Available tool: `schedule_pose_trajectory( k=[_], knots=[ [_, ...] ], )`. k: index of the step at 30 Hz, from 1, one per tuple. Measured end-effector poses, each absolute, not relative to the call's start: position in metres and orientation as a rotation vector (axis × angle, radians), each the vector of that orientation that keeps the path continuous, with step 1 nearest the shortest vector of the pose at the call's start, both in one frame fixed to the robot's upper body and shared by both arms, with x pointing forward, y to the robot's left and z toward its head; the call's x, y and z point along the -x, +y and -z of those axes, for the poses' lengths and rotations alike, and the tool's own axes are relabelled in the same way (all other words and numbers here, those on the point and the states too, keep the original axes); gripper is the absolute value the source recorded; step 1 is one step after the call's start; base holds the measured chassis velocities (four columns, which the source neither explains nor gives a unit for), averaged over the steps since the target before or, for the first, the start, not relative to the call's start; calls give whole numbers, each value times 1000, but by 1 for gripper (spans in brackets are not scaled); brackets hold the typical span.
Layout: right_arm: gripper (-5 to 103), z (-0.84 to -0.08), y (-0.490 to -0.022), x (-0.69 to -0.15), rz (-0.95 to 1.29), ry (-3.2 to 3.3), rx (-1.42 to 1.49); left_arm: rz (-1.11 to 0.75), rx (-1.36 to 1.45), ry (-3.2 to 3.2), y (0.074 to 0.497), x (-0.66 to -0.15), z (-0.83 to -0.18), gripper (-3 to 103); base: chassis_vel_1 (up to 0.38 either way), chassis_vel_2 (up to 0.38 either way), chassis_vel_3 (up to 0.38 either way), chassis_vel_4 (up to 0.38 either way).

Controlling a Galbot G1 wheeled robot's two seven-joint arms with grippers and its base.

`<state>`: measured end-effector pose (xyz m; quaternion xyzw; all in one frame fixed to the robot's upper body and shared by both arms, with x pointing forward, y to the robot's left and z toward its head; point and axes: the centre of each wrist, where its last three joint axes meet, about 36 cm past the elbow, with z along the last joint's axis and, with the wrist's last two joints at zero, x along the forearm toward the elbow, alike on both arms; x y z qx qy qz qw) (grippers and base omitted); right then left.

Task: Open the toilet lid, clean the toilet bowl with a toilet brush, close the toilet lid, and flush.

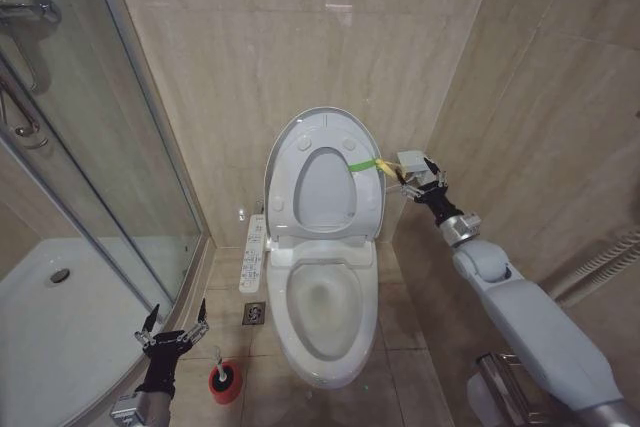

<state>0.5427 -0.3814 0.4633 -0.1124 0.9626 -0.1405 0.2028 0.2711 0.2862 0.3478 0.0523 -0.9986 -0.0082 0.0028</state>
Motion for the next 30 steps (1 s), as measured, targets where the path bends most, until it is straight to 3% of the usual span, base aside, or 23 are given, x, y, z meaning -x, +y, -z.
schedule_pose_trajectory(
  k=[1, 2, 14, 30],
  knots=[
    [75, -463, -381, -539, 391, 2687, 316, 26, -164, -3132, 286, -271, -348, 100, 0, 0, 0, 0],
    [99, -463, -380, -536, 387, 2685, 314, 26, -164, -3132, 286, -271, -348, 100, 0, 0, 0, 0],
    [100, -479, -375, -564, 334, 2685, 156, 26, -164, -3132, 286, -271, -348, 100, 0, 0, 0, 0],
    [100, -503, -326, -638, 235, 2698, 87, 26, -164, -3132, 286, -271, -348, 100, 0, 0, 0, 0]
  ],
)
